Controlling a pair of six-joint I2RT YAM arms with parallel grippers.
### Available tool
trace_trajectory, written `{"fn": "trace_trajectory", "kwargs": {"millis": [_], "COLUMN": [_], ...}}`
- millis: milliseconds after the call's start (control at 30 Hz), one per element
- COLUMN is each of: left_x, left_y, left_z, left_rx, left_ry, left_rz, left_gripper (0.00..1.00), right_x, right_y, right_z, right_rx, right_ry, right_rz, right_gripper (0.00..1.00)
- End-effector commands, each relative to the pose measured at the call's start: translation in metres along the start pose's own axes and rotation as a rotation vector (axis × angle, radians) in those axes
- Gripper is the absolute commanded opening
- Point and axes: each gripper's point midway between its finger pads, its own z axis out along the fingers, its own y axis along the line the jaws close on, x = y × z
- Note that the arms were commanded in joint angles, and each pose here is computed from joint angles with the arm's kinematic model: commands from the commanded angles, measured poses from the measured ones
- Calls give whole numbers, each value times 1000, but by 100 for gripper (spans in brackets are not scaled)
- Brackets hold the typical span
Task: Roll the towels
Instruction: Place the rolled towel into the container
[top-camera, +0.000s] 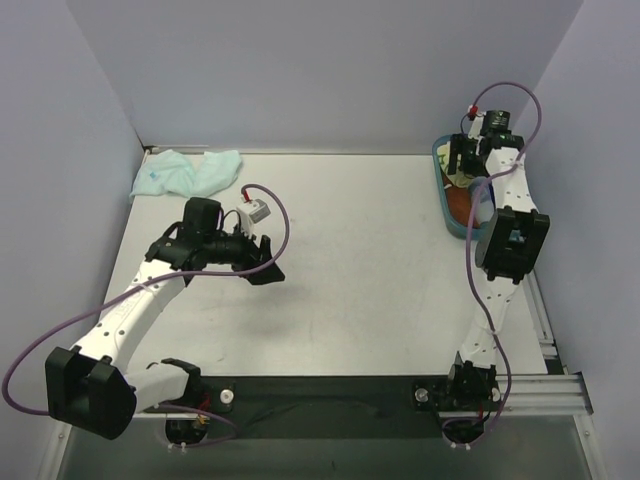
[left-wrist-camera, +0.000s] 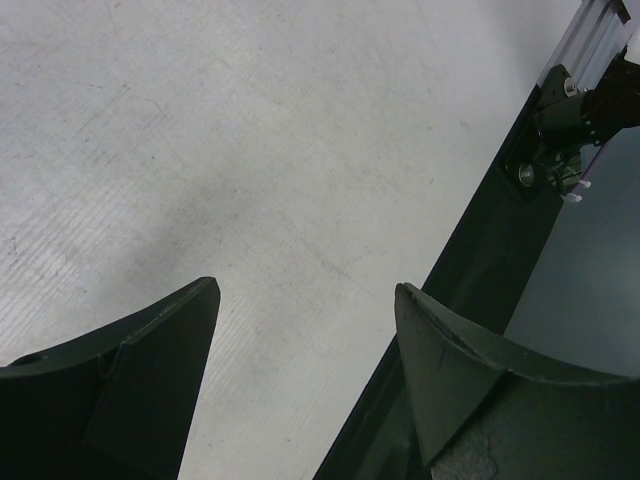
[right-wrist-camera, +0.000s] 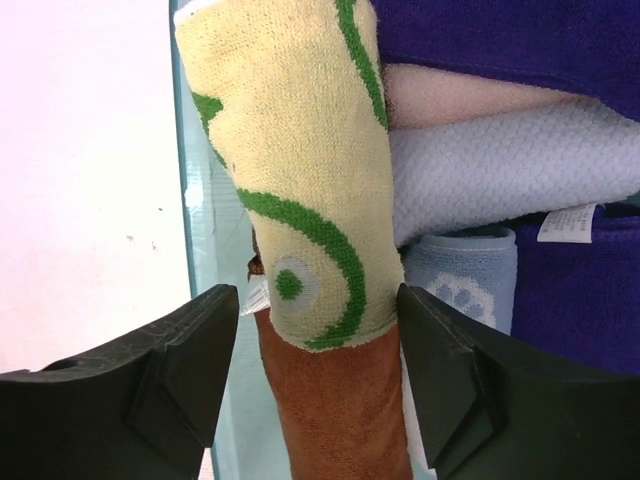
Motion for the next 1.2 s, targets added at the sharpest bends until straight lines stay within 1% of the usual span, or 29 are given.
{"fn": "trace_trajectory", "kwargs": {"millis": [0,67,100,267,333,367,467,600,633,667,733,767,833,867,900,933,1000,1033,1067,1133,1167], "left_x": [-8,-9,-9,-11,-11,-11,-11,-14,-14,-17,-18,-22,-26,-34,-38,-43,-63,-72,-76,-94,-97], "left_y": [-5,-6,-6,-7,-7,-7,-6,2,4,4,11,12,20,23,27,31,51,60,83,117,139], "left_z": [-1,-1,-1,-2,-2,-1,0,-2,-3,-4,-5,-7,-11,-15,-18,-21,-39,-47,-59,-75,-87], "left_rx": [33,34,34,37,39,39,35,18,19,23,13,10,-9,-22,-35,-50,-130,-162,-237,-324,-389], "left_ry": [-27,-28,-30,-34,-35,-34,-32,-42,-40,-46,-45,-51,-60,-78,-89,-100,-159,-181,-201,-221,-223], "left_rz": [17,18,20,22,24,22,-15,-59,-74,-79,-108,-108,-124,-118,-119,-119,-99,-88,-105,-67,-76], "left_gripper": [82,82,82,82,82,82,82,83,84,84,85,86,88,97,97,97,97,97,97,97,97], "right_x": [-16,-9,-10,-1,-1,-2,-9,-12,-13,-12,-13,-13,-12,-11,-7,-12,-6,-12,-13,-8,-4], "right_y": [4,3,1,-5,-3,-3,3,8,8,7,6,4,3,3,4,5,8,10,12,19,24], "right_z": [-29,-23,-23,-12,-10,-9,-10,-15,-18,-19,-25,-28,-36,-39,-41,-53,-61,-77,-84,-104,-110], "right_rx": [-4,4,16,41,29,19,-55,-89,-91,-92,-90,-85,-74,-72,-73,-73,-66,-65,-65,-67,-74], "right_ry": [-35,-5,-7,30,28,26,3,-5,-9,-8,-12,-14,-13,-12,-3,-21,-13,-40,-46,-53,-50], "right_rz": [-9,-6,-6,32,54,69,119,121,123,124,126,126,128,127,125,117,102,87,81,60,45], "right_gripper": [63,58,54,54,49,45,38,38,40,47,55,65,70,71,74,76,85,87,93,100,100]}}
